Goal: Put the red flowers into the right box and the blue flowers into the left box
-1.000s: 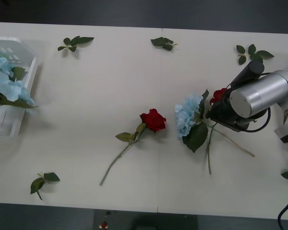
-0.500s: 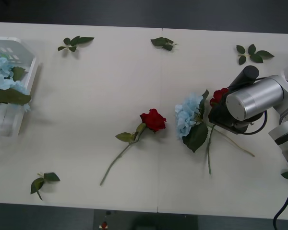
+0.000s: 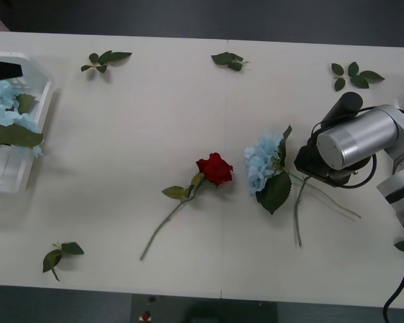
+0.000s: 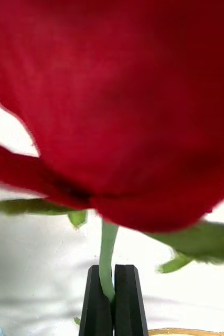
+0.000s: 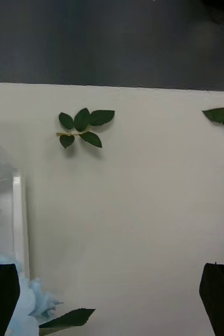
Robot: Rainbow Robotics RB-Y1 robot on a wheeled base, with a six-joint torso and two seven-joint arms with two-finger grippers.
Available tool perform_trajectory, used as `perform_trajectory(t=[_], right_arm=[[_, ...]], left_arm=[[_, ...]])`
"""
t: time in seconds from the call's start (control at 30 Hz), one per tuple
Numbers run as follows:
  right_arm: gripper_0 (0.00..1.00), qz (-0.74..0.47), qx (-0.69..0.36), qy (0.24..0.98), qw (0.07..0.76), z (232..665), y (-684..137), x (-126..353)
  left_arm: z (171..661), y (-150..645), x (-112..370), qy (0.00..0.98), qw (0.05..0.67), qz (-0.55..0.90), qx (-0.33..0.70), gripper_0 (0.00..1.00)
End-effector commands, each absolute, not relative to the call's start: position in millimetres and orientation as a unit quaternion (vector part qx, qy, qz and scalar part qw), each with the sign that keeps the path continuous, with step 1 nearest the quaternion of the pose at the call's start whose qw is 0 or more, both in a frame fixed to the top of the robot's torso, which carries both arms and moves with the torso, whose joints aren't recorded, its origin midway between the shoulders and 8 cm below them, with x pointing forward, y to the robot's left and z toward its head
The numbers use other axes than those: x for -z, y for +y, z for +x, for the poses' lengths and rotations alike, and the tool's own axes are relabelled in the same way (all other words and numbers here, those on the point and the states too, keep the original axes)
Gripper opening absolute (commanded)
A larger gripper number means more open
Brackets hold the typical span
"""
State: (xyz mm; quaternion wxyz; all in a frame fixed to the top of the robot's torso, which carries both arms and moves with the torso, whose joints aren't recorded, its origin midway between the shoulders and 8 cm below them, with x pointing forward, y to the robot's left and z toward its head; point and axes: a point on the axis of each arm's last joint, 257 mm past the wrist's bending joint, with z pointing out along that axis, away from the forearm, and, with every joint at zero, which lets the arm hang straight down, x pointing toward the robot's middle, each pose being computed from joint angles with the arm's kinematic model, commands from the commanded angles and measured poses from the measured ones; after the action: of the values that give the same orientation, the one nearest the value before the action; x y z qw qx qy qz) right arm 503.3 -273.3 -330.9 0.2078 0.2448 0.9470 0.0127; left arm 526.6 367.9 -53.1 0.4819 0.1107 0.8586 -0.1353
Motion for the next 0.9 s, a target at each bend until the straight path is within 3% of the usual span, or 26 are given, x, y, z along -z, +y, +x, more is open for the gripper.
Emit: perform_trajectory(t=[0.03, 0.5, 0.9], right_arm=[[0.00, 0.214, -0.009, 0.946, 0.243, 519, -269, 288], [0.00, 0.174, 0.048, 0.951, 0.250, 492, -326, 195], [0.00, 0.166, 0.028, 0.948, 0.270, 474, -395, 125]], left_arm=[[517, 329, 55, 0.852, 0.483, 0.145, 0.138, 1.00], [489, 174, 124, 0.834, 0.458, 0.278, 0.135, 1.00], [490, 118, 187, 0.839, 0.413, 0.345, 0.078, 1.00]])
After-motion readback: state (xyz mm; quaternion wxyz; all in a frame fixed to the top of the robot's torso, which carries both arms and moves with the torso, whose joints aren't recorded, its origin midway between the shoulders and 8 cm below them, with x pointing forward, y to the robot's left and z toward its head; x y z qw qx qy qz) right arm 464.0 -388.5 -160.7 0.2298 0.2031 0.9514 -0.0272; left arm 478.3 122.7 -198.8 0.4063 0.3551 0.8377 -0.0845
